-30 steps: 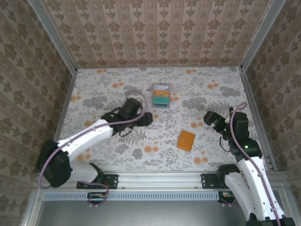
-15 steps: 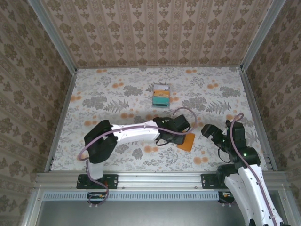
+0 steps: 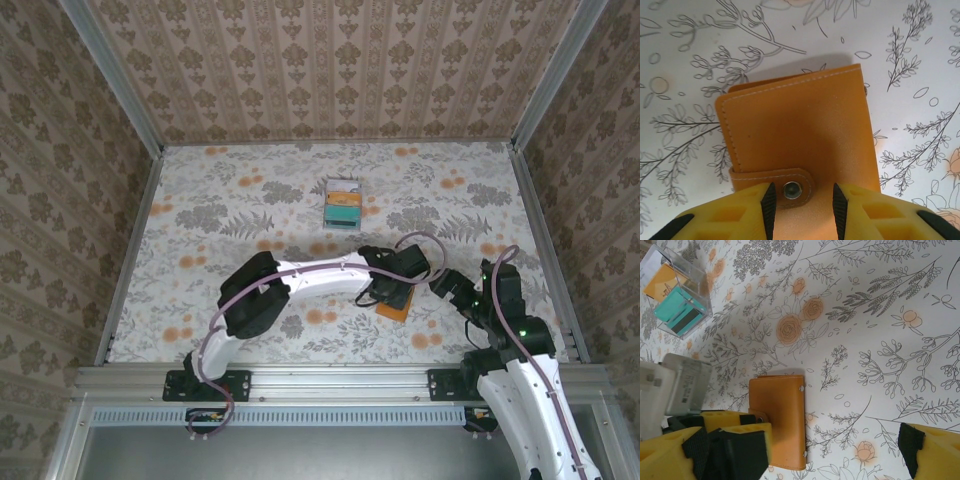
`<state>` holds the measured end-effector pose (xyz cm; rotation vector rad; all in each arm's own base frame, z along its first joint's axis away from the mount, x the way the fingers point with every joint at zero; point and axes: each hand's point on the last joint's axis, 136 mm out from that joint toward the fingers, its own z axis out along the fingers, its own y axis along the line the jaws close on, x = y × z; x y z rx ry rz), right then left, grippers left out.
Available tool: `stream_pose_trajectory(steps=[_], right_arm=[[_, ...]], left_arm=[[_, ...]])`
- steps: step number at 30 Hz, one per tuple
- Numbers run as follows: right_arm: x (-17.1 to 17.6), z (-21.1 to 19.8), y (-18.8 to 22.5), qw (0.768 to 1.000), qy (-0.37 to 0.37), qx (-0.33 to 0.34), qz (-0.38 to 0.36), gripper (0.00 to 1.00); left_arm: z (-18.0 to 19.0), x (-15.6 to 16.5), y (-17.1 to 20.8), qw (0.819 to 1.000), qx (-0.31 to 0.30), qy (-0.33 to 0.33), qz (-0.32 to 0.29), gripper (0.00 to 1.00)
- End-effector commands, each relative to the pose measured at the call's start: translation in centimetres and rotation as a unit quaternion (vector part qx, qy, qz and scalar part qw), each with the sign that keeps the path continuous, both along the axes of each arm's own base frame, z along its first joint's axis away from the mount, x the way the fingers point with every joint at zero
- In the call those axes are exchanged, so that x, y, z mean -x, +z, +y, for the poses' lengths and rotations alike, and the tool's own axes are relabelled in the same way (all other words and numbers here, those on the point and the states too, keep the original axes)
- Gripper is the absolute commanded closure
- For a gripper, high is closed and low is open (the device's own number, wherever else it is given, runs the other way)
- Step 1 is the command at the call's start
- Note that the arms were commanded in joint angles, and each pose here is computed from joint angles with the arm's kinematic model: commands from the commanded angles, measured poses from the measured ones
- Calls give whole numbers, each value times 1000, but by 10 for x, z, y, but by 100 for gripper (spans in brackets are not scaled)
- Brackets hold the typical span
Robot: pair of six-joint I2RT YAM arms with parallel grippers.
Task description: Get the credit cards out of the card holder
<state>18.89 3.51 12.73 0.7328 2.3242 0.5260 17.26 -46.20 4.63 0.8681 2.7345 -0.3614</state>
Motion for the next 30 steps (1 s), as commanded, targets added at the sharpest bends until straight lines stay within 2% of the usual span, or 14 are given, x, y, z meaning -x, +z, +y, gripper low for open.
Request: stream_pose_trajectory(steps=[1,7,11,17,18,25,30], right_arm=[[5,-4,-7,1000,-8,10,12,1],[5,-6,-9,1000,-13,12,14,1],[5,-6,-8,1000,-14,12,13,0],[3,-2,-8,1000,-6,3,9,0],[2,0,-8,1000,-3,1,8,0],[-4,17,-12,999,35,-32,10,1],[-9,40,-18,993,79,-83,13,0]], left_arm=[[1,6,0,999,-20,-26,5,61],[5,7,-13,998,-52,-34,12,58],[7,7,-18,997,-66,-37,12,62],[12,5,-19,996,-77,-34,7,97],[13,4,-17,997,-77,-31,5,100],[15,-4,2,1000,2,10,24,100],[20,-11,18,996,65,36,40,100]])
